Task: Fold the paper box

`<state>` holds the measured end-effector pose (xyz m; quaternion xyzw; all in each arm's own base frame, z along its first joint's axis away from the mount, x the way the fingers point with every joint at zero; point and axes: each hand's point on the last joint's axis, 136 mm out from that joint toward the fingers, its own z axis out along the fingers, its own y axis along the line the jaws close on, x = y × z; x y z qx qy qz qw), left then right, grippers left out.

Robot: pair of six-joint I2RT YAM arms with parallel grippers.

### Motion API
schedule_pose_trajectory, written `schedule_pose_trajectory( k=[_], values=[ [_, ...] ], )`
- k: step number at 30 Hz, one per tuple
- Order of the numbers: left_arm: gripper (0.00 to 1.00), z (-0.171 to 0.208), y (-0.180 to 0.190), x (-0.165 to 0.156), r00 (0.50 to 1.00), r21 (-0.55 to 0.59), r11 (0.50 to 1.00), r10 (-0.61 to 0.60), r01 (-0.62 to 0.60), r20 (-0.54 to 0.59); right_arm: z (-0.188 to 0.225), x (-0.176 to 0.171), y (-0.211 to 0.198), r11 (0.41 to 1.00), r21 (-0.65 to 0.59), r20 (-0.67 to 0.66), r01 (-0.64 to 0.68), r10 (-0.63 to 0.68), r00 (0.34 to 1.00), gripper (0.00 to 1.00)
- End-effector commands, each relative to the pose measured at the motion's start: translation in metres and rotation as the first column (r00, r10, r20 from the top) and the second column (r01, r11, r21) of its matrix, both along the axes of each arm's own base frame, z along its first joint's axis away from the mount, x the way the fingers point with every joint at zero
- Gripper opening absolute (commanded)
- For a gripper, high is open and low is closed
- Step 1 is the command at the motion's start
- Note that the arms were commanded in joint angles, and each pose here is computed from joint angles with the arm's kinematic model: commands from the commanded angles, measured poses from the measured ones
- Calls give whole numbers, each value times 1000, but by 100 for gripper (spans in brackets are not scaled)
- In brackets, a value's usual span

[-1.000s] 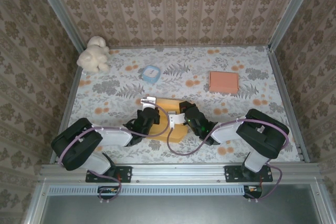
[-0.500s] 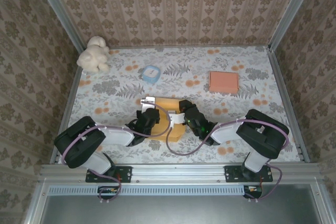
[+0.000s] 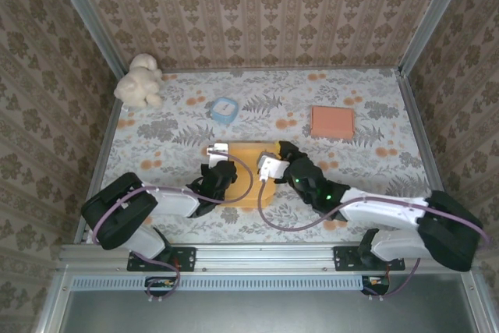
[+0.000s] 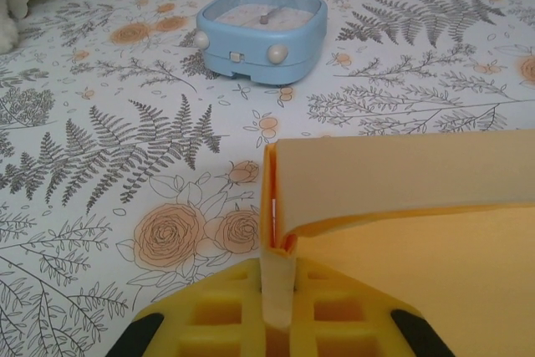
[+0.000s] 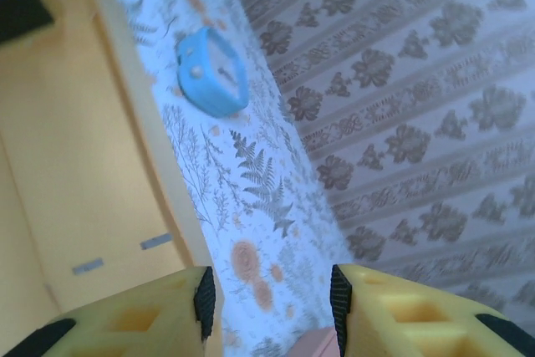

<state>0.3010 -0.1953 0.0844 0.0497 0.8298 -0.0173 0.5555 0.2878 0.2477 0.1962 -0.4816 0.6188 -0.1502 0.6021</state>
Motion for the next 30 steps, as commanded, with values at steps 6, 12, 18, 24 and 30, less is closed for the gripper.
schedule_pose_trajectory(
  k=[6, 12, 18, 24, 30],
  values=[
    [2, 12, 7, -7, 997, -73, 997, 26, -21, 72, 8, -21, -33, 723, 527, -514, 447, -147, 845, 45],
    [1, 18, 6, -11, 992, -124, 992, 31, -15, 123, -8, -18, 2, 604, 582, -665, 544, -33, 746, 48],
    [1, 18, 0, -12, 990, -150, 989, 14, 7, 143, -16, -8, 21, 573, 585, -697, 574, -7, 717, 52],
    [2, 12, -3, -9, 989, -138, 990, 18, 3, 149, -25, -5, 30, 560, 602, -698, 569, 23, 716, 54],
    [1, 5, -10, -7, 985, -134, 991, 3, 21, 175, -25, 0, 34, 551, 614, -703, 566, 56, 709, 54]
  ],
)
